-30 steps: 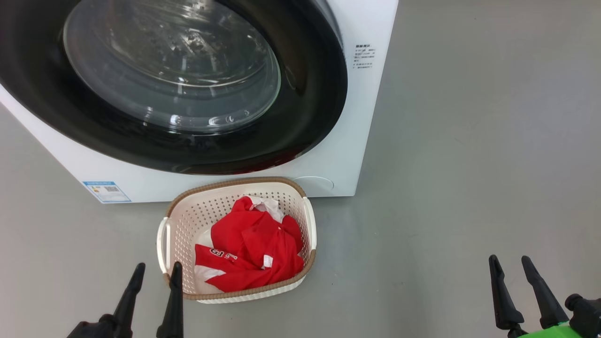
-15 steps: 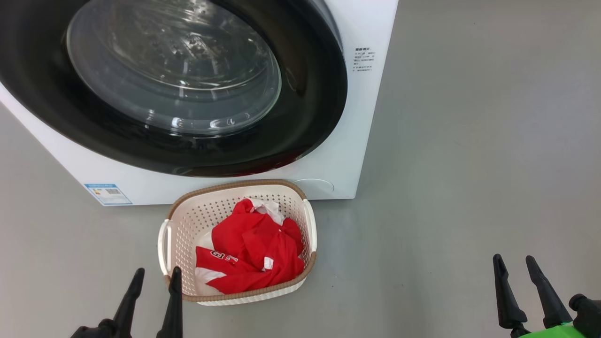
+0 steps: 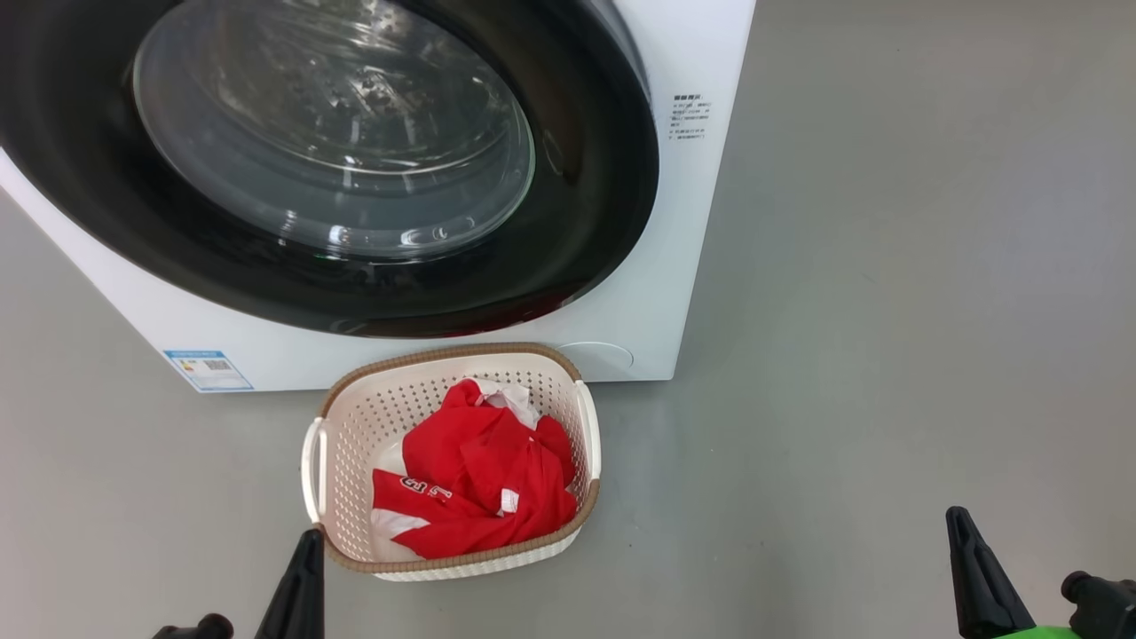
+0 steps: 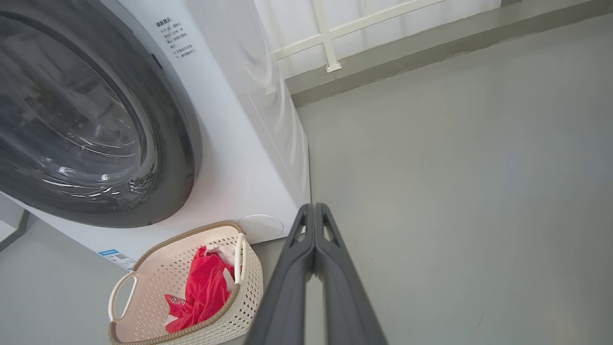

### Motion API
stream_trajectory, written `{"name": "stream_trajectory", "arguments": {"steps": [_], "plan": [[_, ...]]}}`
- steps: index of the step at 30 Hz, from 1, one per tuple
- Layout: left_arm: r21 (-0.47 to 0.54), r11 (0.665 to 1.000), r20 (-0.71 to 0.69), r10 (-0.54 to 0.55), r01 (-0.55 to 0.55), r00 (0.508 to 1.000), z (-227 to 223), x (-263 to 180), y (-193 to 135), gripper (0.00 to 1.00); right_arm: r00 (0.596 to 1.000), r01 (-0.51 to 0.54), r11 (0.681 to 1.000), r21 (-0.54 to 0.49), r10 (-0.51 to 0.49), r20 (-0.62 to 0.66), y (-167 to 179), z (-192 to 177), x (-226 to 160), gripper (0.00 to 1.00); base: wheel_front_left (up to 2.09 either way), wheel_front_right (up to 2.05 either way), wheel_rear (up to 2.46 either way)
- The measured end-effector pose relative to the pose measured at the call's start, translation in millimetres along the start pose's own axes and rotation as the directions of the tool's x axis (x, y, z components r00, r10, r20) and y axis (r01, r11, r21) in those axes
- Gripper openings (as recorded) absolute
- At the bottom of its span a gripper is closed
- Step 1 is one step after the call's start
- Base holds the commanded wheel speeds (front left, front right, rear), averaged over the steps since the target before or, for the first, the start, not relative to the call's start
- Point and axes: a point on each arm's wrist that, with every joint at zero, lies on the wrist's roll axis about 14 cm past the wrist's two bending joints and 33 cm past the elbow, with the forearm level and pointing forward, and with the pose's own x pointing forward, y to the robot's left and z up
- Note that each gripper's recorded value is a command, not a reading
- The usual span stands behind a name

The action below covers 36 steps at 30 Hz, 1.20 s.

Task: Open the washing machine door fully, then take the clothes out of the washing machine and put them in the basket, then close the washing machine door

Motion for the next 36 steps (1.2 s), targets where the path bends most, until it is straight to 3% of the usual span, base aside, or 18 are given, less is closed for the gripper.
{"name": "stream_trajectory", "arguments": {"steps": [13,36], "plan": [[-0.131,0.991,-0.007,0.024,-0.025,1.0,0.5,-1.1,3.6,0.0,1.0,0.021,0.992,0.126,-0.021,-0.007,-1.9,1.3,-0.1,0.0,0.0,0.0,0.0],[-0.367,0.928,-0.021,0.05,-0.054,0.999,4.1,-0.6,8.1,0.0,1.0,0.023,0.939,0.344,-0.024,-0.001,2.4,11.0,6.7,0.0,0.0,0.0,0.0]]}}
